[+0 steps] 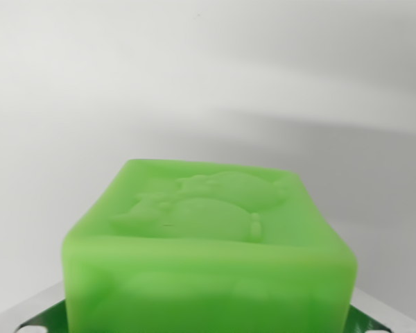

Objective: Stack cube

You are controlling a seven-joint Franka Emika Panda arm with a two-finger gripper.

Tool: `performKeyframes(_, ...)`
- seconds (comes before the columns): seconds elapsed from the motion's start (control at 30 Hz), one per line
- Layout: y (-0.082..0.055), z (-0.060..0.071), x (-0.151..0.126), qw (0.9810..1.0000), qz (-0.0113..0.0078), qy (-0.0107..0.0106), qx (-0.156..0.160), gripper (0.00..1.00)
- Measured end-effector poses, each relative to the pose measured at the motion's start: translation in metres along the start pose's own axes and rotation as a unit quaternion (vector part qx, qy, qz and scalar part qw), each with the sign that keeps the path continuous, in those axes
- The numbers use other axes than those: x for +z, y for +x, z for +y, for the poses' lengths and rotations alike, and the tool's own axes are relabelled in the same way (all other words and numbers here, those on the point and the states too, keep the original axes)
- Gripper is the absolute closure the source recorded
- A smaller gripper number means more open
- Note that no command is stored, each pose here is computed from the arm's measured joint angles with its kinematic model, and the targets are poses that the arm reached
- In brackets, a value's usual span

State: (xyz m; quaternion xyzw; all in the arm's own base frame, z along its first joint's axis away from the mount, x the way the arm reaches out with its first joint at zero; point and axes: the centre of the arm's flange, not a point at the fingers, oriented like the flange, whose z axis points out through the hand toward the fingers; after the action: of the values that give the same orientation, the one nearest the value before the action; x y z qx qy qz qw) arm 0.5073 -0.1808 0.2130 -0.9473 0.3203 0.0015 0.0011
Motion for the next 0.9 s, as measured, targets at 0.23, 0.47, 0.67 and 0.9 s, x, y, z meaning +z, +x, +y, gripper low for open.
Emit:
performKeyframes(0.23,-0.01,0.006,-0.008,0.9996,0.0002,0.0004,-0.03,1.0)
performKeyframes(0.47,-0.019,0.013,-0.014,0.9984,0.0007,0.0005,-0.057,1.0)
performKeyframes(0.67,-0.028,0.018,-0.022,0.9965,0.002,0.0005,-0.084,1.0)
performKeyframes(0.9,-0.038,0.025,-0.028,0.9937,0.0026,0.0006,-0.112,1.0)
